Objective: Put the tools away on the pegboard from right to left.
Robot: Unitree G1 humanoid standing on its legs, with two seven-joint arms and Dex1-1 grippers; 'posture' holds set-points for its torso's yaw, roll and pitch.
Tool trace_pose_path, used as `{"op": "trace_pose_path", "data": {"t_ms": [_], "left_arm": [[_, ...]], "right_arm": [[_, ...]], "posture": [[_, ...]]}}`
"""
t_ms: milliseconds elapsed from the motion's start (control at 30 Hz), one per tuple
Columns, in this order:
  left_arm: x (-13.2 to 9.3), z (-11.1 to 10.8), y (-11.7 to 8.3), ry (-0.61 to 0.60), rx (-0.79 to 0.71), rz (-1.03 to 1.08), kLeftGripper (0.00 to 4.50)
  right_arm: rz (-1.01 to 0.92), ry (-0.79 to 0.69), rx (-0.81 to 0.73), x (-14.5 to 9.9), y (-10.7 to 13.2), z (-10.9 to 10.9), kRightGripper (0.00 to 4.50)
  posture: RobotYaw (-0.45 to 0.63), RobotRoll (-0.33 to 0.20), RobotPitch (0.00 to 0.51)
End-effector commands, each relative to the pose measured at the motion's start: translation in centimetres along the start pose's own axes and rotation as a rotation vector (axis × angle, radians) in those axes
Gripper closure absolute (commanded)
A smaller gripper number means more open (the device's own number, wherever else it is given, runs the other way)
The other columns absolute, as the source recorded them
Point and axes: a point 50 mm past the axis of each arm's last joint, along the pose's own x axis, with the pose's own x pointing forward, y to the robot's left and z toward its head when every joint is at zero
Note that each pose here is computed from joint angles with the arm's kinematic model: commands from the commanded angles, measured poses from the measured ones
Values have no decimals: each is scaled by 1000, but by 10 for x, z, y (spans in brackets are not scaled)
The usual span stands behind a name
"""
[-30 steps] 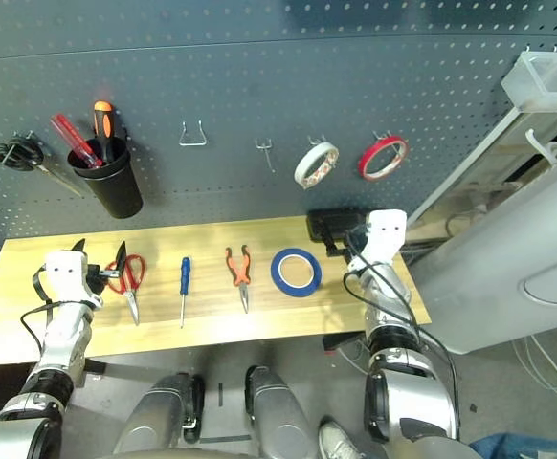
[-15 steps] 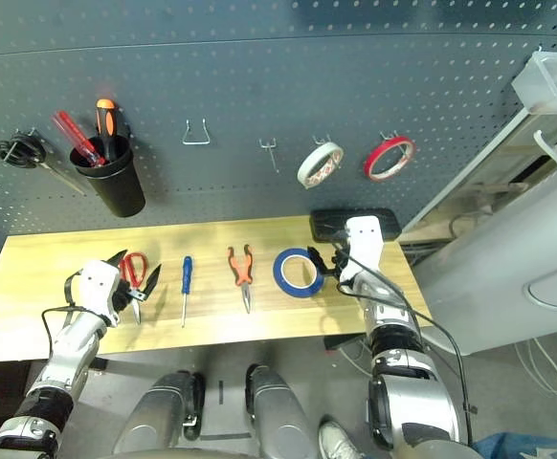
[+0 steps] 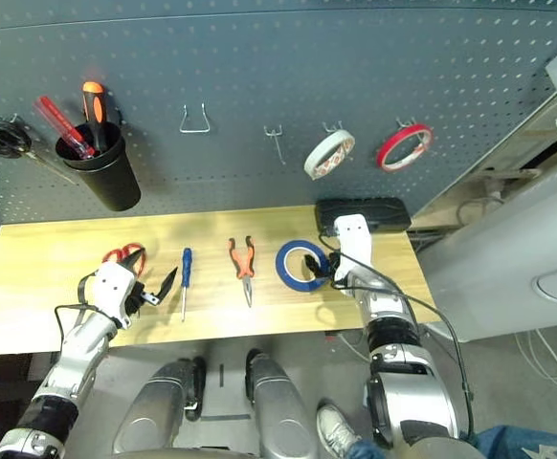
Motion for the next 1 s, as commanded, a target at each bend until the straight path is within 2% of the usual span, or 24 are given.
{"op": "trace_pose_path", "data": {"t_ms": [33, 133, 233, 533, 567, 733, 1000], "left_arm": [[-5, -4, -5, 30, 0, -19, 26], [-5, -3, -5, 28, 0, -14, 26], [-6, -2, -4, 26, 0, -2, 0], [-7, -1, -5, 13, -2, 22, 0], [-6, -1, -4, 8, -2, 27, 0], [-2, 4, -2, -33, 0, 45, 0], [4, 10, 1, -89, 7, 62, 0]], "right_arm": [[-5, 66, 8, 1, 3, -14, 15], [-2, 79, 15, 3, 6, -14, 15], [-8, 99, 23, 5, 8, -14, 562], [-25, 107, 26, 7, 8, -9, 3643], [-29, 100, 24, 7, 7, -8, 3771], [-50, 56, -10, 7, 4, -1, 3771], [-17, -155, -144, -4, 5, 19, 3772]], "posture": [[74, 0, 330], [86, 0, 335], [98, 0, 337], [103, 0, 319], [103, 0, 317], [103, 0, 303], [97, 0, 264]]}}
